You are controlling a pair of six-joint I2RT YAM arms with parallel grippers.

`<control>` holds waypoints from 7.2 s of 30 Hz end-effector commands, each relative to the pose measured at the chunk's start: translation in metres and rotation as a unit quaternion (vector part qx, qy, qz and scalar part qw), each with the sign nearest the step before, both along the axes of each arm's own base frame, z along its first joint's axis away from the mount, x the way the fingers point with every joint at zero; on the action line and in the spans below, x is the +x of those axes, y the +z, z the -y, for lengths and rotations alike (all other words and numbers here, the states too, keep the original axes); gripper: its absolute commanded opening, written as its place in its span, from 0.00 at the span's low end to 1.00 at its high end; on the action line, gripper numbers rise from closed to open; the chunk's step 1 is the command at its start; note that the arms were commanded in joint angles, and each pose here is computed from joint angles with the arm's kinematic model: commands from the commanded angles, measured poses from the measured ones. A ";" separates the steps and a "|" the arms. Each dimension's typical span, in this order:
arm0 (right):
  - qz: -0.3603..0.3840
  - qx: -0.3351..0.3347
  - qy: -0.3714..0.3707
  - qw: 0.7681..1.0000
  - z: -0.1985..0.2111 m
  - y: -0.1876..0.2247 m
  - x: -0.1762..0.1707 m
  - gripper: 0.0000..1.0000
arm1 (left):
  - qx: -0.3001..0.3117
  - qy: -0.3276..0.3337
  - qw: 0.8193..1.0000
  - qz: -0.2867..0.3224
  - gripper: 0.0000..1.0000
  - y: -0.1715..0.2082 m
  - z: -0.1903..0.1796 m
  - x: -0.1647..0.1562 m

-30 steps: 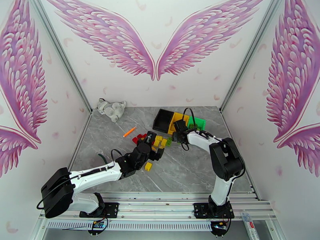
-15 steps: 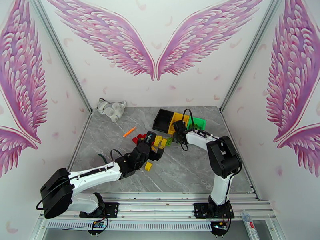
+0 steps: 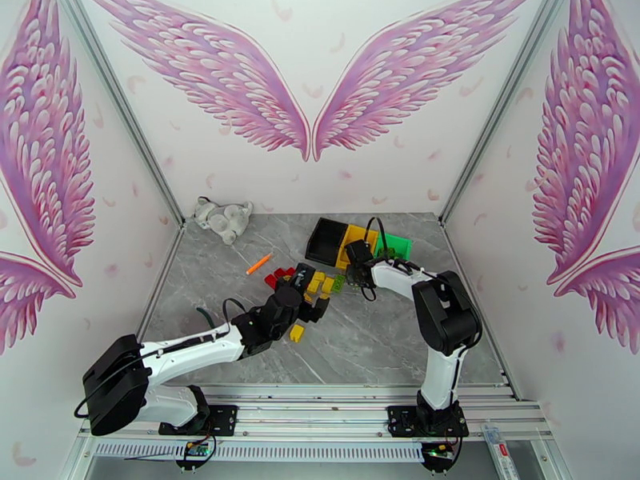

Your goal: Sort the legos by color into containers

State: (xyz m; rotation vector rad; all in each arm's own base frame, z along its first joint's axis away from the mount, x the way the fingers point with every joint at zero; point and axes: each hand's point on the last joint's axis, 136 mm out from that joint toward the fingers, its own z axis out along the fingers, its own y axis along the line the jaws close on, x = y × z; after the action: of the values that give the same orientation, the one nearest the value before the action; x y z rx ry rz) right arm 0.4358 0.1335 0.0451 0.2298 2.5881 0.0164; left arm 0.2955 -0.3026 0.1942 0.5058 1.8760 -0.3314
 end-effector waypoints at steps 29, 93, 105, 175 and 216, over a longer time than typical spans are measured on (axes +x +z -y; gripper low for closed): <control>0.075 0.033 -0.142 0.987 0.130 0.089 0.055 0.51 | 0.004 -0.072 0.989 0.130 0.99 0.029 0.033 -0.055; 0.034 0.109 -0.076 0.991 -0.051 -0.024 0.005 0.70 | -0.053 -0.050 0.995 0.067 0.99 0.027 0.000 -0.036; 0.036 0.098 -0.070 0.992 -0.040 -0.031 -0.013 0.61 | -0.051 -0.050 0.995 0.067 0.99 0.026 0.000 -0.035; 0.117 0.056 -0.108 0.986 0.092 0.127 0.018 0.99 | 0.035 -0.057 0.997 0.044 0.99 0.001 0.039 -0.036; 0.123 0.244 0.167 0.947 -0.059 0.131 -0.172 0.86 | 0.053 0.076 0.974 -0.207 0.86 -0.066 -0.056 -0.037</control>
State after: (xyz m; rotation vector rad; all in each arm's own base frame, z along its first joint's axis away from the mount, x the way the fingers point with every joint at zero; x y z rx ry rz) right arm 0.2676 0.1878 0.1743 -0.0331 2.3265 0.7226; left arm 0.2791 -0.2490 0.1506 0.3623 2.2602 -0.3090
